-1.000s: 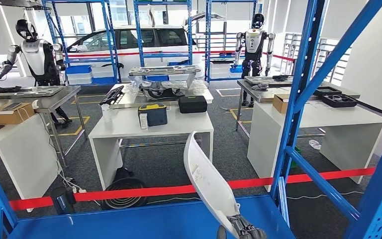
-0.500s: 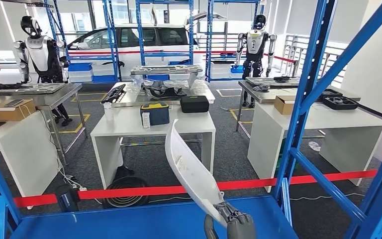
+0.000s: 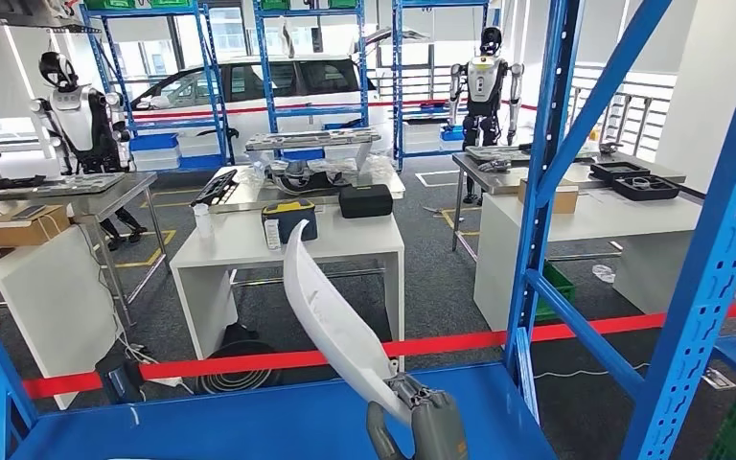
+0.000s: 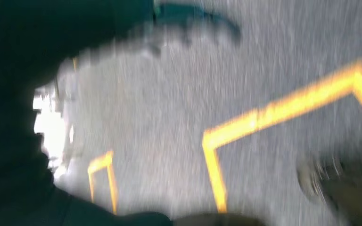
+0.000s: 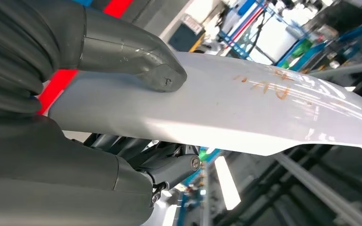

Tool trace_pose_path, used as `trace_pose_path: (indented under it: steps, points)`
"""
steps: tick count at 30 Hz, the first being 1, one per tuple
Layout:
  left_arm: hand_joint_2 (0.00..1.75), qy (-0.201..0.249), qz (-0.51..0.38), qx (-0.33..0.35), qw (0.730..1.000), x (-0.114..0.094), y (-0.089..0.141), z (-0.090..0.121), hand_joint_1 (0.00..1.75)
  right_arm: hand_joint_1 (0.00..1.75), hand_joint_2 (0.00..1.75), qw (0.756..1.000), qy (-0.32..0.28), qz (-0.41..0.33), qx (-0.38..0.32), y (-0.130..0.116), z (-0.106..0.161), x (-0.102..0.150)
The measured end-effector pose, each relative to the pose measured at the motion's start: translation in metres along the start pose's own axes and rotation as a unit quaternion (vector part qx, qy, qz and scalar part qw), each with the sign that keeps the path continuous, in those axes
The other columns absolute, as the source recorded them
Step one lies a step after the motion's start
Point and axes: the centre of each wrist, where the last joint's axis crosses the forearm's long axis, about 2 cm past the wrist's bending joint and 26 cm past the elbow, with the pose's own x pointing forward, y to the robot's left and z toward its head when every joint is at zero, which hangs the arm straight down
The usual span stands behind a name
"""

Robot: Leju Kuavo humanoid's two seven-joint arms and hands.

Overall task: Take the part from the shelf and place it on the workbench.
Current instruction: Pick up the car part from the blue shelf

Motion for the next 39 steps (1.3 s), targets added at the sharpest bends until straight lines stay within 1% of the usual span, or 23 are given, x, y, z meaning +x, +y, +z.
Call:
trace_pose_path:
  steps: [3, 7, 11, 14, 19, 25, 31, 39]
  points:
    - [1.75, -0.018, -0.014, -0.008, 1.000, 0.000, 0.002, 0.000, 0.00, 1.75, 1.75, 1.000, 0.014, 0.018, -0.011, -0.002, 0.001, -0.003]
    - [1.75, -0.028, -0.006, -0.012, 1.000, 0.005, 0.004, 0.000, 0.00, 1.75, 1.75, 0.997, 0.029, 0.064, -0.032, -0.003, 0.017, 0.002]
    - [1.75, -0.017, 0.009, -0.006, 1.000, 0.006, 0.004, 0.000, 0.00, 1.75, 1.75, 0.996, 0.029, 0.082, -0.031, -0.001, 0.027, 0.013]
    - [1.75, -0.007, 0.011, -0.006, 1.000, 0.007, 0.004, 0.000, 0.00, 1.75, 1.75, 0.996, 0.028, 0.088, -0.020, 0.000, 0.027, 0.015]
    - [1.75, -0.023, 0.029, 0.005, 0.999, 0.006, 0.011, -0.001, 0.00, 1.75, 1.75, 0.997, 0.015, 0.080, 0.008, 0.003, 0.016, 0.024]
    - [1.75, -0.029, 0.081, 0.041, 0.995, 0.004, 0.017, -0.001, 0.00, 1.75, 1.75, 0.998, -0.024, 0.059, -0.011, -0.003, -0.020, 0.039]
    - [1.75, -0.032, 0.085, 0.023, 0.996, 0.001, 0.015, -0.002, 0.00, 1.75, 1.75, 0.998, -0.033, 0.056, -0.009, -0.007, -0.045, 0.044]
    - [1.75, -0.033, 0.083, 0.016, 0.996, 0.004, 0.016, -0.001, 0.00, 1.75, 1.75, 0.998, -0.019, 0.059, -0.011, -0.008, -0.050, 0.040]
